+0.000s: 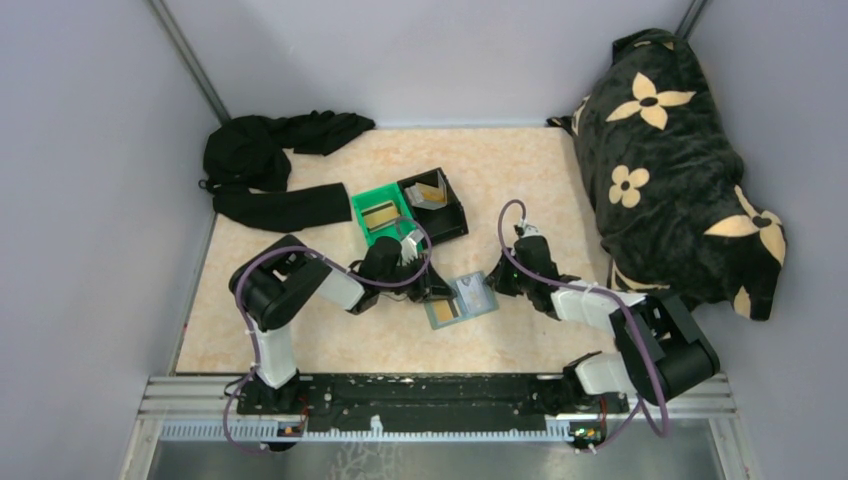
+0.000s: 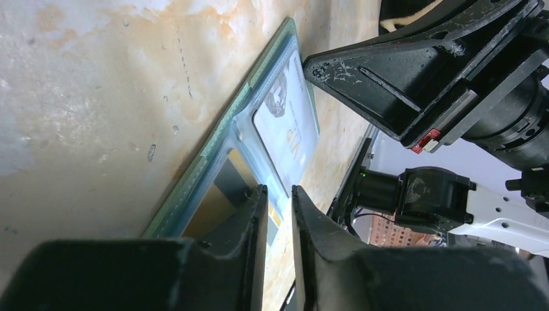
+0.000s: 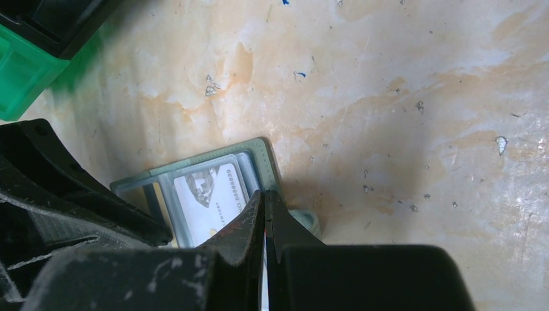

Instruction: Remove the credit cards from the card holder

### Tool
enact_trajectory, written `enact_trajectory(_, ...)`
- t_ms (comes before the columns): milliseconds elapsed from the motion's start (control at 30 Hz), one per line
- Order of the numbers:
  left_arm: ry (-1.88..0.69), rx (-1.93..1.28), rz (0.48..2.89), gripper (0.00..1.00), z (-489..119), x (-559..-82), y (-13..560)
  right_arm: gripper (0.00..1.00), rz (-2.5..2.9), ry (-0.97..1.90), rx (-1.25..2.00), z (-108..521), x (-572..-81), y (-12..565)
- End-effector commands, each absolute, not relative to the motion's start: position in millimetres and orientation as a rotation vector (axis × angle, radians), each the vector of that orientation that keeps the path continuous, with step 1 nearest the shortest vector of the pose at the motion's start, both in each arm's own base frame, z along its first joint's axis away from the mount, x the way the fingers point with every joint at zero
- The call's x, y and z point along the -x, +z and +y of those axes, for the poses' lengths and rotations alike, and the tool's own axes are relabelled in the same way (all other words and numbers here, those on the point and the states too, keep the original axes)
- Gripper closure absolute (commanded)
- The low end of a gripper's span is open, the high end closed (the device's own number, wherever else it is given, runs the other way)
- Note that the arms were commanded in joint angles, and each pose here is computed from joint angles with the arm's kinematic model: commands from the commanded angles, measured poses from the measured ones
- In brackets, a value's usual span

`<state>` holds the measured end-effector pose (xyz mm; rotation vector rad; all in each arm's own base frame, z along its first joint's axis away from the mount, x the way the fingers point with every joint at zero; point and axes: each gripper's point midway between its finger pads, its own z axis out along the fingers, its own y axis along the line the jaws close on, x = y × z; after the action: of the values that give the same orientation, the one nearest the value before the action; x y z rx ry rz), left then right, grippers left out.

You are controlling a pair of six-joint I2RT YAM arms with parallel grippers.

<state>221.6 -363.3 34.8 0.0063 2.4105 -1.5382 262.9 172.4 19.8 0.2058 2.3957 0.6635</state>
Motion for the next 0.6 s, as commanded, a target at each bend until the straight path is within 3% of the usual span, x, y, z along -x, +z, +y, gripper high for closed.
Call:
enact_trajectory(0, -1.573, 0.003, 2.418, 0.65, -368, -222, 39, 1.00, 2.481, 0.565, -0.184, 157, -247, 5)
enact_trajectory(167, -1.516, 0.041, 2.470, 0.63, -362, -221, 29, 1.00, 2.534, 0.482, -0.199, 145, -239, -1)
enact_trajectory(567, -1.457, 0.001, 2.476, 0.64, -375, -242, 27, 1.00, 2.580, 0.611, -0.227, 165, -187, -4)
